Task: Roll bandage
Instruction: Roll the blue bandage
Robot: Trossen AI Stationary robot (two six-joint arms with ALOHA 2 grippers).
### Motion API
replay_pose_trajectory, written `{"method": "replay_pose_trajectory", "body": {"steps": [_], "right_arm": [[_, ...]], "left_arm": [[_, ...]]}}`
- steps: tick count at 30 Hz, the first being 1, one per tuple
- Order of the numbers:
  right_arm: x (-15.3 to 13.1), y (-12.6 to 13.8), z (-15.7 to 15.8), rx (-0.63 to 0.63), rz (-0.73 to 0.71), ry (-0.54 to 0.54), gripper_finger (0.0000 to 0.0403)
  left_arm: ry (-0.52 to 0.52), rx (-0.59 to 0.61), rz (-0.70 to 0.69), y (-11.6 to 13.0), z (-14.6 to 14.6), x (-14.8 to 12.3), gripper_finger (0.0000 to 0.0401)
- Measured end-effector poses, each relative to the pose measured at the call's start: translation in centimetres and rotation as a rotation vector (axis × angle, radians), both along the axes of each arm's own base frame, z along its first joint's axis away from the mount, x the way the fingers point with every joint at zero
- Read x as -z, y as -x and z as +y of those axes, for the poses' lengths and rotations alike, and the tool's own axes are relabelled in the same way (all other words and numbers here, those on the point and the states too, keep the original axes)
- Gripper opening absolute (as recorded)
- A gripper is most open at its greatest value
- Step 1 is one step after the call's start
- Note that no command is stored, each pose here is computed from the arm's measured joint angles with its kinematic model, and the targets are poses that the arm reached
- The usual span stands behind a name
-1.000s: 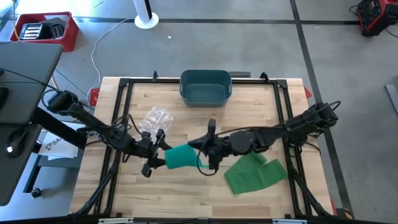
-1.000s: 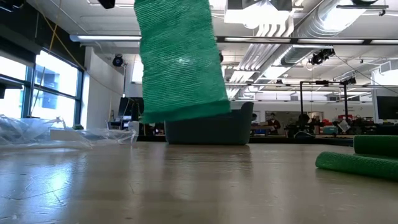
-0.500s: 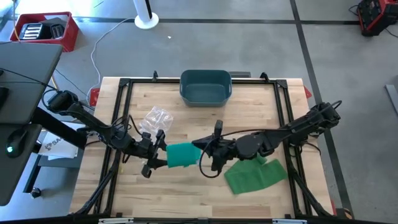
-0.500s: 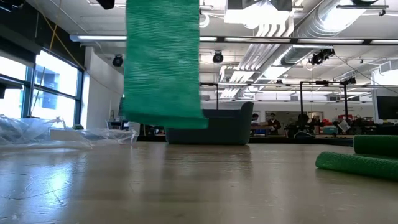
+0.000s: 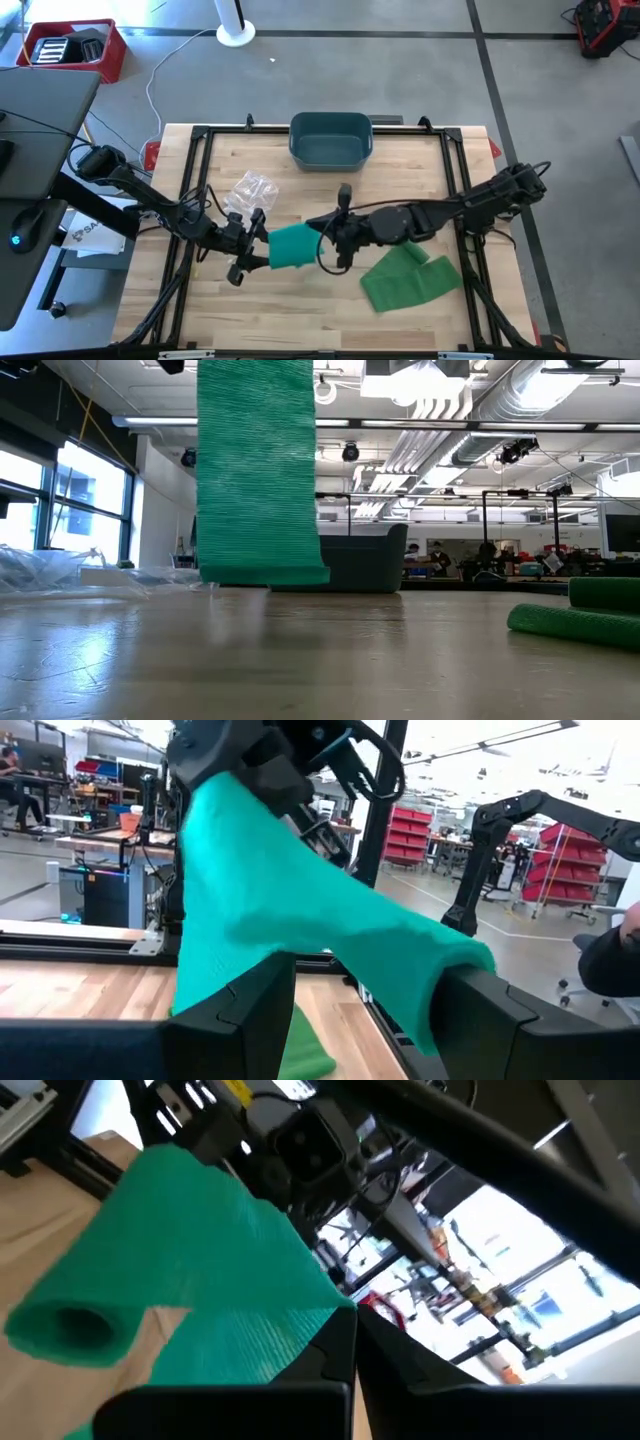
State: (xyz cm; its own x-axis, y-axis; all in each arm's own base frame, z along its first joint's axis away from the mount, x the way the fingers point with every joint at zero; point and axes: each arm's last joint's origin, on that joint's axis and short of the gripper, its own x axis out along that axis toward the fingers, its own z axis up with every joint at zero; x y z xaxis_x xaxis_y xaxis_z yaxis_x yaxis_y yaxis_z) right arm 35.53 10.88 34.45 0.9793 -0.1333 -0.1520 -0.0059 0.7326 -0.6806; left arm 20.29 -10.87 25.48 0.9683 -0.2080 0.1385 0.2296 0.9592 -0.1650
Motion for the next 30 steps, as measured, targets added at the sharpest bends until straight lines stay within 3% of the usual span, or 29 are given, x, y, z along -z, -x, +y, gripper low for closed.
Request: {"method": "replay_pose_trajectory", "body": {"steps": [10,20,30], "right_arm": [[1.2,-0.7,-0.9,0.005,0.061,-0.090,0.0000],[0.1,-0.4,0.6,-0.058,-0.041,-0.027,0.0000],[-0.3,-0.5,0.4,-0.042,-0.078,-0.037,0.0000]], "left_arm": [[-0.008,-0.002,-0.022,0.0,0.0,-0.2,0.0200],[-0.008,-0.010,-0.018,0.0,0.0,-0.2,0.0200],[0.014,-0.020,-0.015,-0.1,0.3,-0.2,0.0200]]}}
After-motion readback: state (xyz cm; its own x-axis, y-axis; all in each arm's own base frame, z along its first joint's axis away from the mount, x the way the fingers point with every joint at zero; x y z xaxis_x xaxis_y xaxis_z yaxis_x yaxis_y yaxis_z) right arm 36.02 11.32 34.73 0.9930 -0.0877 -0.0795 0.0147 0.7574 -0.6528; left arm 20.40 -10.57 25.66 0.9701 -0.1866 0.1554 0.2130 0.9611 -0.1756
